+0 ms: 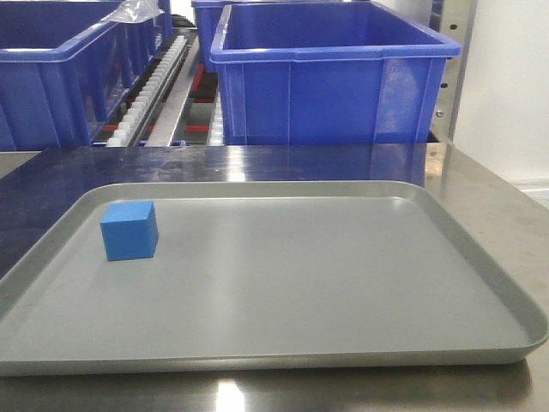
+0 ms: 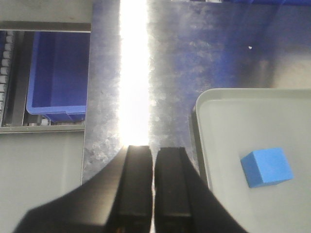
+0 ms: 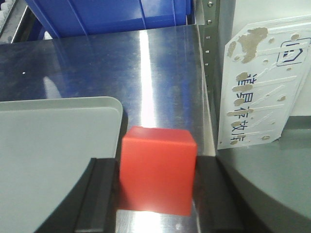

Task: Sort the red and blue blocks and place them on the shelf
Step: 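Lift the red cube up off the tray with the right gripper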

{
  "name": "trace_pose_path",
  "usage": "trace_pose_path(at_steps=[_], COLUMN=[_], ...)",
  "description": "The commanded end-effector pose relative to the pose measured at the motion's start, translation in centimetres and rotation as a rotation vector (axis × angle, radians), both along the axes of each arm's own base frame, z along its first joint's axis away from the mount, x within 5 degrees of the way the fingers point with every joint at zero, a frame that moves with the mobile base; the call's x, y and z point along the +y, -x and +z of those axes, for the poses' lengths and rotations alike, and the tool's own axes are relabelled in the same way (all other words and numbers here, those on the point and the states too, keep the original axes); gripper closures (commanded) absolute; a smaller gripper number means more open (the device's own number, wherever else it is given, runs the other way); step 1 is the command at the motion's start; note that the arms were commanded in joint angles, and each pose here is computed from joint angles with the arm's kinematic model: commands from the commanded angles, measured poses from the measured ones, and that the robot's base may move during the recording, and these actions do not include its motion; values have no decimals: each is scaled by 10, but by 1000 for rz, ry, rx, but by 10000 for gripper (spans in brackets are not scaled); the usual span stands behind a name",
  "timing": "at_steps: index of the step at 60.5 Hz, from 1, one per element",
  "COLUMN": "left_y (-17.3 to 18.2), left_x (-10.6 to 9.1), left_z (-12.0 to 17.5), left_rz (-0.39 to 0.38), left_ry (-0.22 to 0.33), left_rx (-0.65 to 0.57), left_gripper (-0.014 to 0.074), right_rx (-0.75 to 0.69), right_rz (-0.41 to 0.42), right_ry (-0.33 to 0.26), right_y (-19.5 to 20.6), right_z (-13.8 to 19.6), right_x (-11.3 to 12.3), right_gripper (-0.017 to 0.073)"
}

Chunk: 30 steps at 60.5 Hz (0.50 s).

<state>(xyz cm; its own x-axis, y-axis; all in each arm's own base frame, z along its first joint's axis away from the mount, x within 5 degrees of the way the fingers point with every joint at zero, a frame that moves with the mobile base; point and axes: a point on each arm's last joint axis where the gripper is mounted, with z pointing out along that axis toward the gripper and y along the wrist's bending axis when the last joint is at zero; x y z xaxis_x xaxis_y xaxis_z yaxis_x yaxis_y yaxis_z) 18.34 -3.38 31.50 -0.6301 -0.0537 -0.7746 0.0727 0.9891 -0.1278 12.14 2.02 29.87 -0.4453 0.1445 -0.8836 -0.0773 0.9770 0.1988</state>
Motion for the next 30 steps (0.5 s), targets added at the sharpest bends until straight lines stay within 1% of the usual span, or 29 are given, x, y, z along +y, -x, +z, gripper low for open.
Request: trace_pose_path(at_steps=[1,5,11,20,23,30], left_y=[-3,-3,-2,-3,-4,-7], left_x=[-3,-3,-5,-6,-7,-8], left_z=[19,19,19,17,15,9], left_rz=[-6,-6,-1,0,3,5], left_ry=[32,39,81,94,112,119], left_rx=[-106,-104,-94,-80,-60,-15], left_gripper=[459,459,459,457,457,457], right_rx=[-116,-116,-116,-116,-116,-116], right_rz=[-11,-11,-11,-11,-11,-11], right_ry=[-6,-6,-6,-6,-6,-6], right_y=[-3,-3,-3,-3,-3,-3], right_z=[17,17,17,17,17,17], right_x=[-1,-1,-1,-1,-1,-1], right_gripper=[510,510,510,510,510,510])
